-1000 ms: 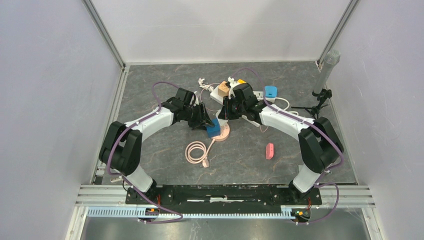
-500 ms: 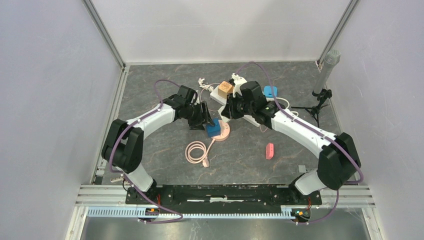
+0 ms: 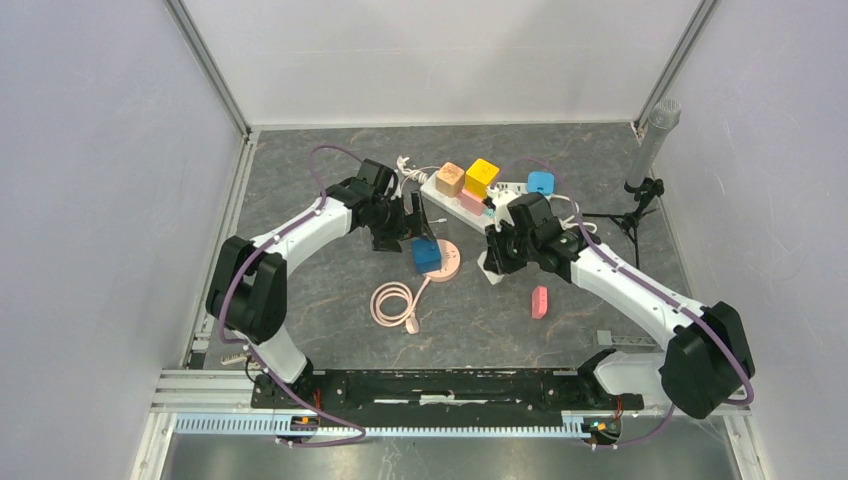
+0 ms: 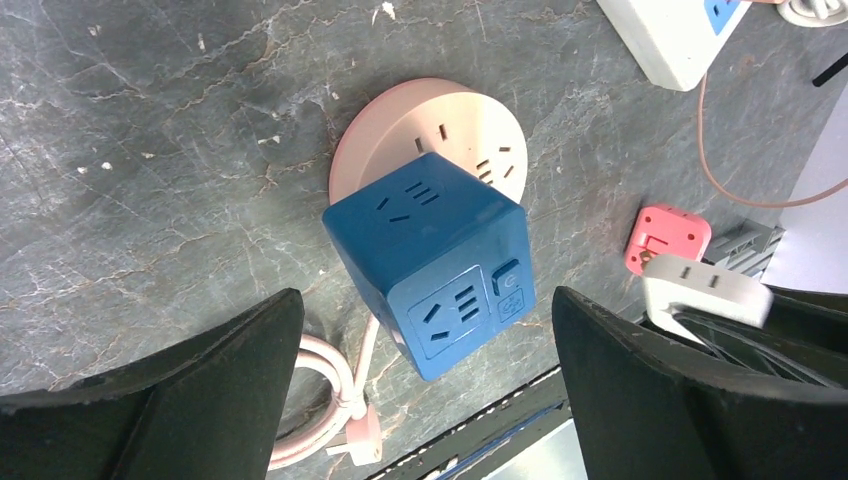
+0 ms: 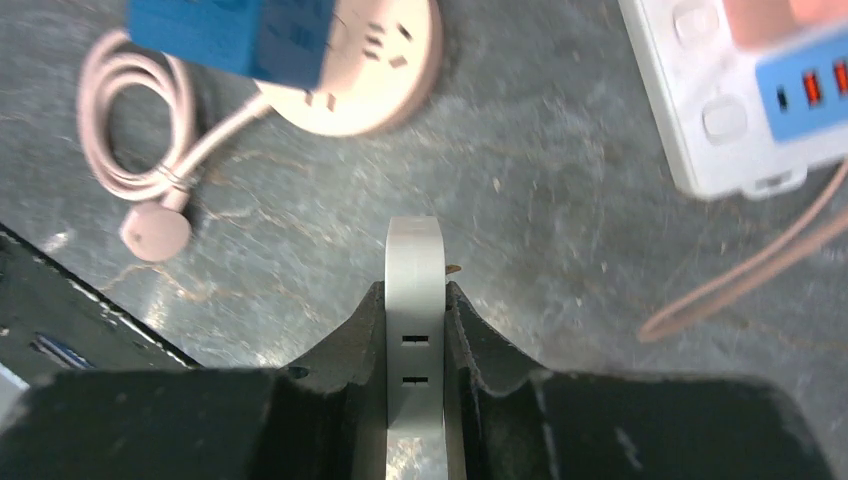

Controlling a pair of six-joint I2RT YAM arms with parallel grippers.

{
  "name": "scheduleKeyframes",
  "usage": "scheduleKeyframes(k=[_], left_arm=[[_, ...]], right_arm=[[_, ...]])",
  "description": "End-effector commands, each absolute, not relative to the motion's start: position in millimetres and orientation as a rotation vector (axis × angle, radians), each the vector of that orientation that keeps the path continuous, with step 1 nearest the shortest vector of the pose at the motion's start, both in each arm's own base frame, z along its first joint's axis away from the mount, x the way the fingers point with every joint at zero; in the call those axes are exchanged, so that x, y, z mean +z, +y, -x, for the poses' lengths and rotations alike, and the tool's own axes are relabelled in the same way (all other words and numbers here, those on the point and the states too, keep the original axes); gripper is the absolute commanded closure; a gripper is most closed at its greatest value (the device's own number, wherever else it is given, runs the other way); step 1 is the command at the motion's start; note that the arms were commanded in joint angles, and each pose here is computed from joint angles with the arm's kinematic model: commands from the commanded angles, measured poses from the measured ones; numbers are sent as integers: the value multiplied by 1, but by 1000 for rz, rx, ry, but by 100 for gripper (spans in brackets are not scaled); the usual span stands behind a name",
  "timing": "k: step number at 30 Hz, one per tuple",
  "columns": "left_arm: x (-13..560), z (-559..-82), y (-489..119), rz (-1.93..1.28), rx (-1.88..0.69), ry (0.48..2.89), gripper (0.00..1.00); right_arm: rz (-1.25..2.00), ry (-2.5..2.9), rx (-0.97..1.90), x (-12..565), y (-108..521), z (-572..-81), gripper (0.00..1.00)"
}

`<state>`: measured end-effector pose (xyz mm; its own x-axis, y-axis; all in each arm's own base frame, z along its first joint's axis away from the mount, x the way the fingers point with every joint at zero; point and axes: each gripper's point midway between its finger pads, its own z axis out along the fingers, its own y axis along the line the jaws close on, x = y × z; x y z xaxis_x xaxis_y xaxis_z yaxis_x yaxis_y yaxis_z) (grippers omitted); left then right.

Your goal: Pull the plug off the socket

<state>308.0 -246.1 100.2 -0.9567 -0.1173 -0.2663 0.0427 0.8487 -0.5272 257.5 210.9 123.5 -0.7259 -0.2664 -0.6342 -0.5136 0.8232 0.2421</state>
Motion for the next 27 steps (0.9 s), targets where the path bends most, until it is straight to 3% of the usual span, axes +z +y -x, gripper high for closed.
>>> scheduleKeyframes(k=[1, 6, 14, 19, 27], left_arm=[[130, -314, -251, -10, -830, 2648, 0], [134, -313, -251, 24, -842, 2625, 0], [136, -309, -246, 56, -839, 2609, 0], [137, -307, -245, 67, -839, 2607, 0], [134, -302, -241, 78, -828, 2614, 0]], right_arm=[[440, 2487, 442, 110, 185, -244, 100], [207, 2554, 331, 90, 161, -235, 100], [88, 2571, 283, 64, 143, -220, 99], [51, 2587, 300, 49, 144, -215, 90], [5, 2587, 297, 42, 143, -215, 62]])
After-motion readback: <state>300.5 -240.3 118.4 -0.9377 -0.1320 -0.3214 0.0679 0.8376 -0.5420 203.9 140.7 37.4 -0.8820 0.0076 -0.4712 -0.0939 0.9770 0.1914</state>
